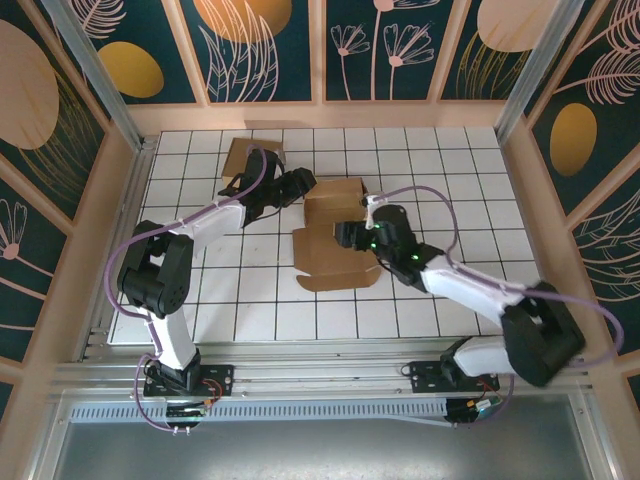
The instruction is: Fold the paper box
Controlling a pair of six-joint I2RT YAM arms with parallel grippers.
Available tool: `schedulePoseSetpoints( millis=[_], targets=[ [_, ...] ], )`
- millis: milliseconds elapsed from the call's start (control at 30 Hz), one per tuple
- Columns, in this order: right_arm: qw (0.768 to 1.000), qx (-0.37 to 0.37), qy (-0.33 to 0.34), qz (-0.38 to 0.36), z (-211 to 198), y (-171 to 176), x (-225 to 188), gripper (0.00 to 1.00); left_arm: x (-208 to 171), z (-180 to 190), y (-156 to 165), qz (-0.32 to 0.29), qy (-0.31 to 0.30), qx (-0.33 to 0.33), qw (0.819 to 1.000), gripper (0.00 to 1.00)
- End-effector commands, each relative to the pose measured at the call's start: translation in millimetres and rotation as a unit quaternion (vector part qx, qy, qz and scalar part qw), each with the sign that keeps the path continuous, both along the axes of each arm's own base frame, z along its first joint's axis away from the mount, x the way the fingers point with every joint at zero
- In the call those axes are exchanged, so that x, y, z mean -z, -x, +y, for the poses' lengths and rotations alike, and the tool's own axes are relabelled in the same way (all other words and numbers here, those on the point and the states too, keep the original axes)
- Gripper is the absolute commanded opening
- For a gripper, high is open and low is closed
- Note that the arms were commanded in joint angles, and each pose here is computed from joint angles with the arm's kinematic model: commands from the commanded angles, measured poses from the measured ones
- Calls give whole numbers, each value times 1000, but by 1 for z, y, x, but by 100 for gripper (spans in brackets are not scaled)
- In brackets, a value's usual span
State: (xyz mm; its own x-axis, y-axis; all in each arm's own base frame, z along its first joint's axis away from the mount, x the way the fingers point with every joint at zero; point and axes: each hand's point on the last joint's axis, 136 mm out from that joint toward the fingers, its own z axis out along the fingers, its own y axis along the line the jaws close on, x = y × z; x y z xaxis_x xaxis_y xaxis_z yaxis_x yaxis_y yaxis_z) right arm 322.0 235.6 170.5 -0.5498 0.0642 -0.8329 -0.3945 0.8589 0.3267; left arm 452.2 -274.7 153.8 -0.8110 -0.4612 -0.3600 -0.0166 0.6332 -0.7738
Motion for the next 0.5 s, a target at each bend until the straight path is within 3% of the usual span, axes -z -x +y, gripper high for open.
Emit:
schedulePoseSetpoints(
  millis=[0, 100, 167, 300, 467],
  targets=[
    [997, -15, 12, -69, -30, 8, -29, 88, -5, -6, 0, 0, 1, 11, 1000, 54],
    [993, 31, 27, -107, -88, -10, -33, 90, -4, -6, 0, 1, 0, 12, 1000, 54],
    [990, 36, 56, -123, -112, -22, -23, 86, -2, -6, 0, 2, 1, 12, 1000, 54],
    [973, -82, 147, -158, -92, -29, 3, 86, -2, -8, 0, 4, 4, 15, 1000, 54],
    [965, -151, 169, -129, -66, -59, 29, 82, -6, -8, 0, 0, 3, 16, 1000, 54]
  ],
)
